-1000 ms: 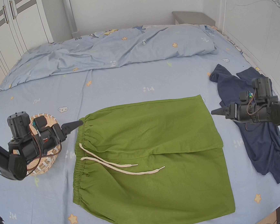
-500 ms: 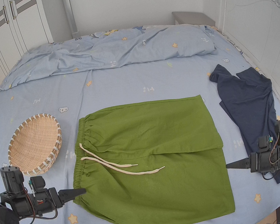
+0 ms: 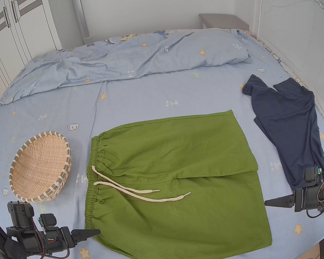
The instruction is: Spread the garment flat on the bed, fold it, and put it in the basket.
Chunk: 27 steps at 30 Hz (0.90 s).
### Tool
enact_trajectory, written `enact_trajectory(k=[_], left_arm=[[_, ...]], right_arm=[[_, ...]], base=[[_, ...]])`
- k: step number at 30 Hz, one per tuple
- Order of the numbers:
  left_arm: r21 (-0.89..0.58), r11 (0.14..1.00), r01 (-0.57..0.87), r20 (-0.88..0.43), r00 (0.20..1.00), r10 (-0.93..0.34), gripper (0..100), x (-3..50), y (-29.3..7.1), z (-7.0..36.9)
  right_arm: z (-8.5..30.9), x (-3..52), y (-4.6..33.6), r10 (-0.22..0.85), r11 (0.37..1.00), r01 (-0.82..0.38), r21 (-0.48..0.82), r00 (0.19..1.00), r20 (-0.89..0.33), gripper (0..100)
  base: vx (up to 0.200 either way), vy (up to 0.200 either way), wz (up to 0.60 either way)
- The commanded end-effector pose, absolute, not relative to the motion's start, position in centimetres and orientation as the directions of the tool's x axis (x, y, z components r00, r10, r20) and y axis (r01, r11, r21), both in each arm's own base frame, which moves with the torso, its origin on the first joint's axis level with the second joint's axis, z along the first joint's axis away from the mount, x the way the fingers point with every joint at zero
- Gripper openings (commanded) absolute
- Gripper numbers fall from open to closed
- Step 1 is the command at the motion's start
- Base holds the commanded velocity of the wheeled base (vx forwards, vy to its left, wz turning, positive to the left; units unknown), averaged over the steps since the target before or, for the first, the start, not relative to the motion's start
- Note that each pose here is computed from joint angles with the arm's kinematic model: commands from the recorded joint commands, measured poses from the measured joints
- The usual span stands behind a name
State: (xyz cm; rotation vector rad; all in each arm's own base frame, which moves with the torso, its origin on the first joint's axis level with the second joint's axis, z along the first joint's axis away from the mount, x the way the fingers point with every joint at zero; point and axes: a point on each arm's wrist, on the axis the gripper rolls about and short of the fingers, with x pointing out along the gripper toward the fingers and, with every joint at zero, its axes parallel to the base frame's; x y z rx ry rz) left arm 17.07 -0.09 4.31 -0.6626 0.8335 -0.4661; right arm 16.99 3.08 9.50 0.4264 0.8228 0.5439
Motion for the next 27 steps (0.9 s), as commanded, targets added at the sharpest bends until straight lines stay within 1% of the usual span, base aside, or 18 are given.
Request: enact_trajectory(k=[1,7,11,27], left_arm=[[-0.701,0.711,0.059,-0.563,0.565,-0.603,100,16.9,0.6,2.8],[-0.705,0.703,0.093,-0.546,0.562,-0.621,100,17.5,0.5,2.5],[-0.698,0.705,0.127,-0.520,0.587,-0.620,100,18.4,0.6,2.1],[-0.691,0.707,0.148,-0.505,0.601,-0.620,100,18.9,0.6,1.9]], right_arm=[[9.5,16.9,3.1,0.605,0.782,-0.284,0.554,0.557,-0.569,100],[9.4,16.9,3.1,0.604,0.783,-0.282,0.555,0.558,-0.569,100],[9.4,17.0,3.0,0.602,0.784,-0.277,0.555,0.560,-0.570,100],[9.5,17.1,2.9,0.601,0.784,-0.280,0.554,0.567,-0.564,100]], base=[[0.000,0.000,0.00],[0.000,0.000,0.00],[0.000,0.000,0.00],[0.000,0.000,0.00]])
